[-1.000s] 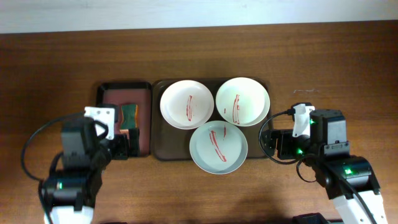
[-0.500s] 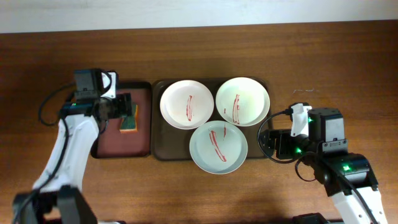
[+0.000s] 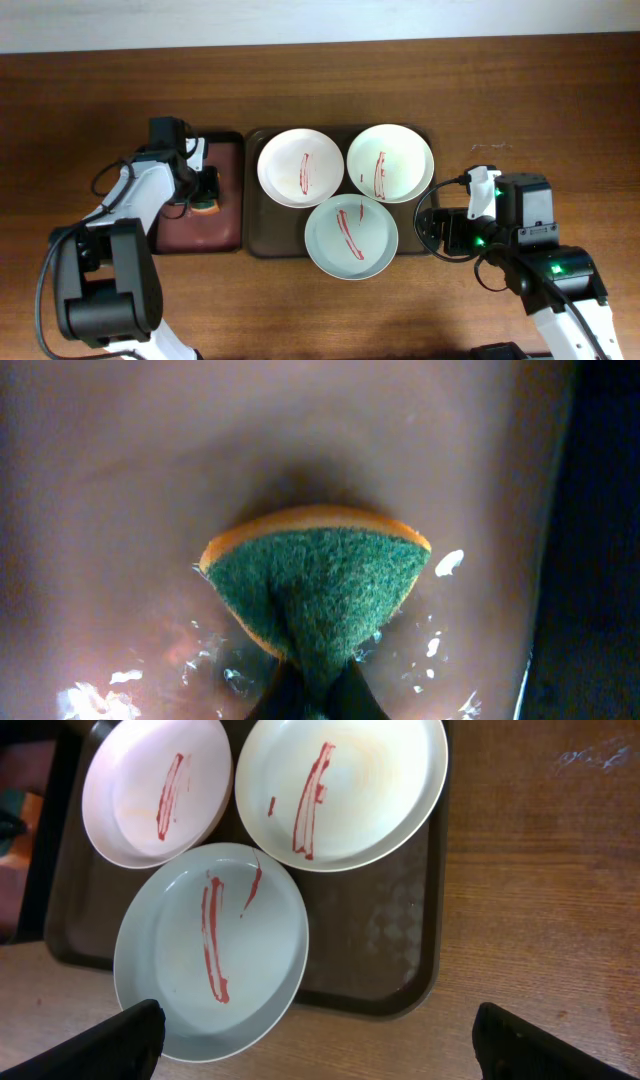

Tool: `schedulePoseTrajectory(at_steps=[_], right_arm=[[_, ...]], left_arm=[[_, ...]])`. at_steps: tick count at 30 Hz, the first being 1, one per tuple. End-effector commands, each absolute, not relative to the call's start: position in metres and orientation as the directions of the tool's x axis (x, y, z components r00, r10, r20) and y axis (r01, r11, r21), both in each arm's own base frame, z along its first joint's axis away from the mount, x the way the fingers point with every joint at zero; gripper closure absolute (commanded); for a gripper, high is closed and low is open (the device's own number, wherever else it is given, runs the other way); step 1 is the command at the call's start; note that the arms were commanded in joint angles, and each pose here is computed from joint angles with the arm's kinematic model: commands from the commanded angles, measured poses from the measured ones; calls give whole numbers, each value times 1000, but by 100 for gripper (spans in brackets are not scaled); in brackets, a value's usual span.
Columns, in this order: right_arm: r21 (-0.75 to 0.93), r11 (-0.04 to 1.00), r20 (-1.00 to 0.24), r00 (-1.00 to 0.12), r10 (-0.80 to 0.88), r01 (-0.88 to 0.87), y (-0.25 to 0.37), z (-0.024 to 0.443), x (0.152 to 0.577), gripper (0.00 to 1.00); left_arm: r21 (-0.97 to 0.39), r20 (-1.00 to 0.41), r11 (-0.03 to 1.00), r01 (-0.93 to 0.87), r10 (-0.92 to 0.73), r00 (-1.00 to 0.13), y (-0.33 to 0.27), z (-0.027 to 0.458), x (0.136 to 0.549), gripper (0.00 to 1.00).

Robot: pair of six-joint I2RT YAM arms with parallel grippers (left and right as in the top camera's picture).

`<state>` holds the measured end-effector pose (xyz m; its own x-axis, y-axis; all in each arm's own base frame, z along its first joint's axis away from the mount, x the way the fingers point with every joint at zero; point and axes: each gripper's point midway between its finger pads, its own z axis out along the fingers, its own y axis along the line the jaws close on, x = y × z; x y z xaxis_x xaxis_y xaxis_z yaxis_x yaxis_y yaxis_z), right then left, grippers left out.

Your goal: Clean dirty plates on tray and stack at the side

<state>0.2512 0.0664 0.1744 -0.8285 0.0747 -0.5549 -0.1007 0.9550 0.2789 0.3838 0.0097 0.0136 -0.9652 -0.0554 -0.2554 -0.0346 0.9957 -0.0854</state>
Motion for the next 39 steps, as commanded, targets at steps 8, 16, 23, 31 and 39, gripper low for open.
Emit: schedulePoseTrajectory(at_steps=[8, 16, 23, 31, 39], right_arm=[[375, 926, -238, -970, 47, -47, 88, 106, 252, 10], [510, 859, 40, -999, 31, 47, 116, 49, 246, 52], [508, 855, 82, -994, 77, 108, 120, 36, 251, 64], [373, 921, 31, -993, 114, 118, 128, 24, 259, 79], [364, 925, -51, -989, 136, 108, 126, 25, 279, 96]], left_arm=[[-247, -172, 968, -35, -79, -982, -25, 46, 352, 100], [-247, -172, 968, -35, -80, -982, -25, 46, 352, 100], [-247, -172, 968, -35, -79, -982, -25, 46, 352, 100], [-247, -171, 968, -36, -80, -982, -25, 46, 352, 100], [-246, -188, 969, -31, -79, -979, -25, 49, 357, 100]])
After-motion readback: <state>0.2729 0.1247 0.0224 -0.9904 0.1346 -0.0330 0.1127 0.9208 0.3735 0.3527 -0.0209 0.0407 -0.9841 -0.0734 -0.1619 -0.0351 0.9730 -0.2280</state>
